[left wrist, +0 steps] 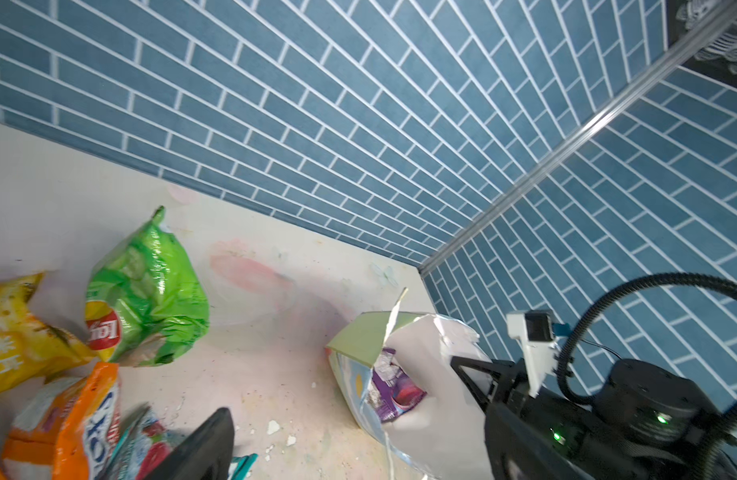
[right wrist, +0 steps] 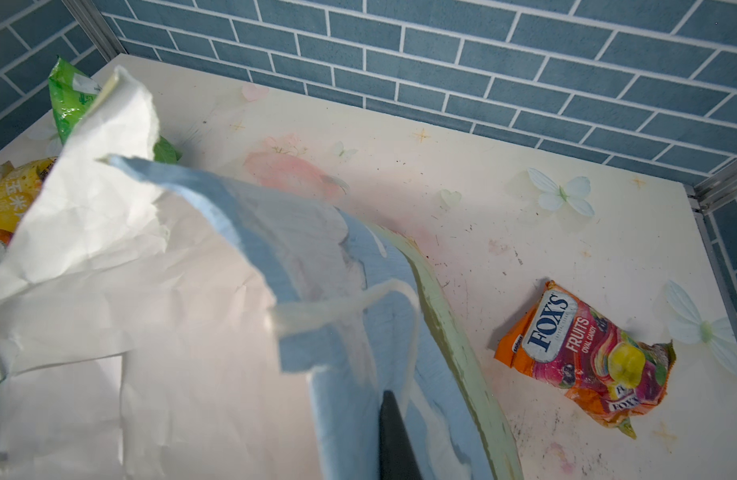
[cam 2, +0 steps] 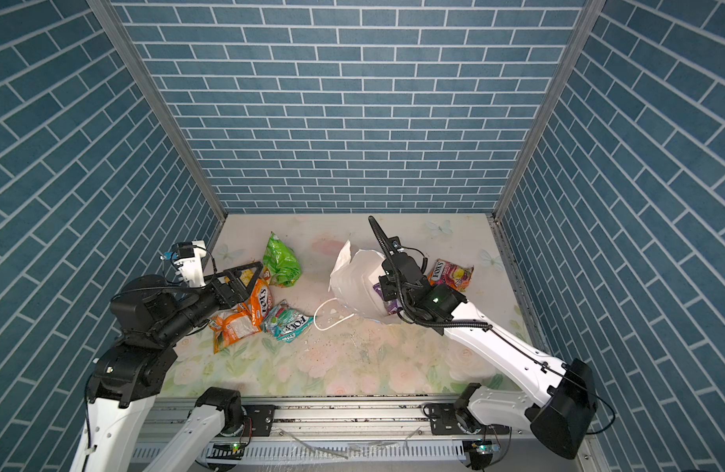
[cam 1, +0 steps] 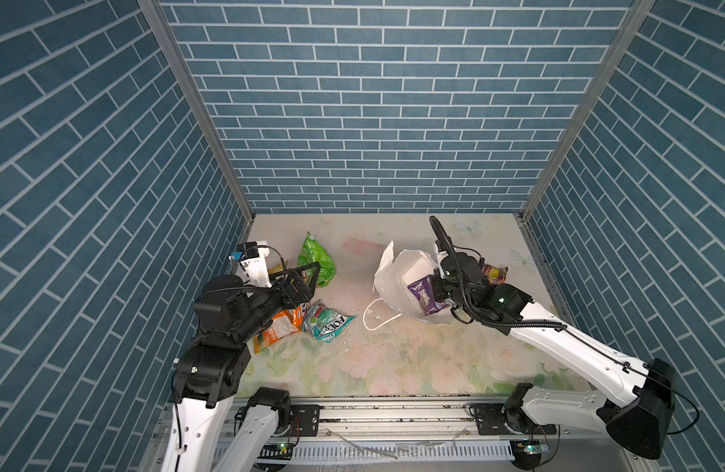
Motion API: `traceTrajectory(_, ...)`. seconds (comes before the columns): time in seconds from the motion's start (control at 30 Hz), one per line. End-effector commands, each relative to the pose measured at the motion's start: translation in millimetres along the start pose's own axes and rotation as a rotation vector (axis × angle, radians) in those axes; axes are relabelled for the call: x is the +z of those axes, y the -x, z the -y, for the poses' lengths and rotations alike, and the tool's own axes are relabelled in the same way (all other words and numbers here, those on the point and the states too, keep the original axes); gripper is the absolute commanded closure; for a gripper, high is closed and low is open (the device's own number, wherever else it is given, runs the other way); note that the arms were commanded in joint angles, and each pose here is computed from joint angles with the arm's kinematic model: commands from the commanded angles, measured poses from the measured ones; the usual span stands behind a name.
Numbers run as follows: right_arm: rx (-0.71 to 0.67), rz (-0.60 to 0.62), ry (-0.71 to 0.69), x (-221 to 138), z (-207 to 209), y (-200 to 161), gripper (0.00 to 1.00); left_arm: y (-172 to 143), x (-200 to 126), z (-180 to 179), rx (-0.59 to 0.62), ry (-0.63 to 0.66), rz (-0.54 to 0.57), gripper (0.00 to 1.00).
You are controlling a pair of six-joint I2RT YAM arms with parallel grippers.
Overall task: Take the snacks out of the paper bag
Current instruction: Place the snack at the middle-left of the table, then pick up the snack from the paper bag.
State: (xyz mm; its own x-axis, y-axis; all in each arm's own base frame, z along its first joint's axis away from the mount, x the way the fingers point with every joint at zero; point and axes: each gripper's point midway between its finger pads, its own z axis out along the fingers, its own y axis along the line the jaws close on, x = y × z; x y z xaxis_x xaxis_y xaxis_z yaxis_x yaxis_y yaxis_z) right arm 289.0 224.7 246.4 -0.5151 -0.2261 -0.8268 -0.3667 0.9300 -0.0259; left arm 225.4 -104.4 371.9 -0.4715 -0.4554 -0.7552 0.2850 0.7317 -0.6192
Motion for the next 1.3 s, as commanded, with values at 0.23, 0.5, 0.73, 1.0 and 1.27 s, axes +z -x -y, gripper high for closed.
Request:
traceTrajectory(0.23, 0.020, 0.019, 0.051, -9.2, -8.1, 17.9, 1.00, -26.0, 32.0, 50.6, 0.109, -0.107, -0.114, 0.05)
traceTrajectory(0.5, 0.024, 0.017, 0.070, -8.6, -12.1, 19.3, 1.00, -66.8, 66.4, 100.1, 0.243, -0.180, -0.236, 0.05)
traceTrajectory(0.73, 0.025, 0.019, 0.081, -6.4, -15.5, 20.5, 1.00, -92.1, 87.7, 119.8, 0.278, -0.209, -0.301, 0.05)
traceTrajectory(1.0, 0.023, 0.026, 0.091, -9.0, -16.3, 23.6, 1.00, -109.5, 104.1, 117.4, 0.270, -0.197, -0.323, 0.06)
traceTrajectory(1.27, 0.034, 0.026, 0.091, -10.6, -15.7, 23.0, 1.00, -119.5, 112.8, 112.6, 0.258, -0.191, -0.329, 0.06)
